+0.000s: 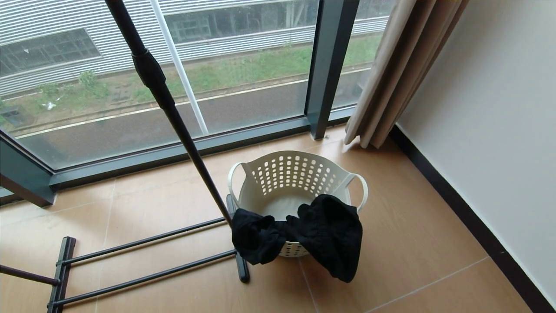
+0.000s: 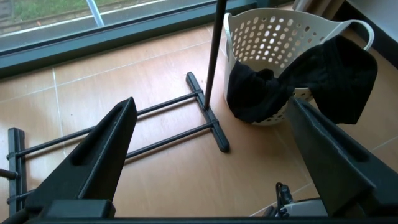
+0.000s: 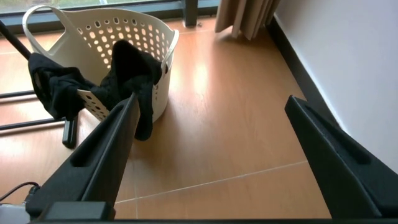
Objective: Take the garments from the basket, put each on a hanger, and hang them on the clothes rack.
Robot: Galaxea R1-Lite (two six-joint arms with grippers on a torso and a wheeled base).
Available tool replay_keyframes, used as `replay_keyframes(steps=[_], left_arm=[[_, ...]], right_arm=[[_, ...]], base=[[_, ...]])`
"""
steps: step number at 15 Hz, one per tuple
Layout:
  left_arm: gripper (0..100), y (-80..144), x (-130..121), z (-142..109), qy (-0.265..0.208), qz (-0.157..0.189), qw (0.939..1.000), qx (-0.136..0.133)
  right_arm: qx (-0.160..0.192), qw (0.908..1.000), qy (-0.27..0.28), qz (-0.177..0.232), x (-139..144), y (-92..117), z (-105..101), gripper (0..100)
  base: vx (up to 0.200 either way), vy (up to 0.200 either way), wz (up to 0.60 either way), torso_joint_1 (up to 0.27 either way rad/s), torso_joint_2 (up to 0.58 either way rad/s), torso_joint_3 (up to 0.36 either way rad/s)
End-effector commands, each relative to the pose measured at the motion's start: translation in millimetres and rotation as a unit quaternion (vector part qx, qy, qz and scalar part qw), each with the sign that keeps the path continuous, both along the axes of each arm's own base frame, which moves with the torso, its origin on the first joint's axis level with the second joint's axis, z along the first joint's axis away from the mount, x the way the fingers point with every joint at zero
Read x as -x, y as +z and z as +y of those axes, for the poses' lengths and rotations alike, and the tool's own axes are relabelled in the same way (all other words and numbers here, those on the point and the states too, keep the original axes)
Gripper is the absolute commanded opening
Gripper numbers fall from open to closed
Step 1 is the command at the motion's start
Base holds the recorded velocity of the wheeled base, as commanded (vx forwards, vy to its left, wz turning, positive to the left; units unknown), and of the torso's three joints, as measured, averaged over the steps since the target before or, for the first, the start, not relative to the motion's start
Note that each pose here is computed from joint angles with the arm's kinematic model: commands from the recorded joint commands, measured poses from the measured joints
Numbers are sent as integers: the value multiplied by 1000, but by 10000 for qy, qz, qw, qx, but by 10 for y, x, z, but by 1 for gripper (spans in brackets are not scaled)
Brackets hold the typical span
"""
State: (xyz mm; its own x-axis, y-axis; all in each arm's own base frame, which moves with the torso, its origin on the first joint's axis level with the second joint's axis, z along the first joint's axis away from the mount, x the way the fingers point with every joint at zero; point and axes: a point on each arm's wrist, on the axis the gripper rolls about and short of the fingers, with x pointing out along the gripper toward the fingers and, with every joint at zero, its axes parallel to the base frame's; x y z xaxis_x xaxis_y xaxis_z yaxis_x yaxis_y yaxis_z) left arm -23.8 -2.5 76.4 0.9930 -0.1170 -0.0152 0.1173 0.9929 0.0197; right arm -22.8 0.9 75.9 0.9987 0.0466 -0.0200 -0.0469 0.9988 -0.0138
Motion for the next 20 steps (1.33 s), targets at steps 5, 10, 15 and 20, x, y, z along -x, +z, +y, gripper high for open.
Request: replay_keyframes(steps=[5, 10, 15, 20], left_arm=[[100, -1, 1, 0, 26, -16, 10000, -8], [100, -1, 1, 0, 26, -17, 10000, -15], [100, -1, 1, 0, 18, -17, 10000, -15], [100, -1, 1, 0, 26, -17, 10000, -15]], right_arm=[[10, 10000, 66, -9, 3, 1, 3, 100], [319, 9982, 157, 478, -66, 17, 5, 100], [532, 9635, 1749, 1958, -672, 281, 110, 100], [2379, 9120, 2768, 1874, -1692, 558, 613, 100]], base=[[0, 0, 0, 0, 3, -176], [0, 0, 0, 0, 0, -11], [0, 0, 0, 0, 0, 0], [0, 0, 0, 0, 0, 0]])
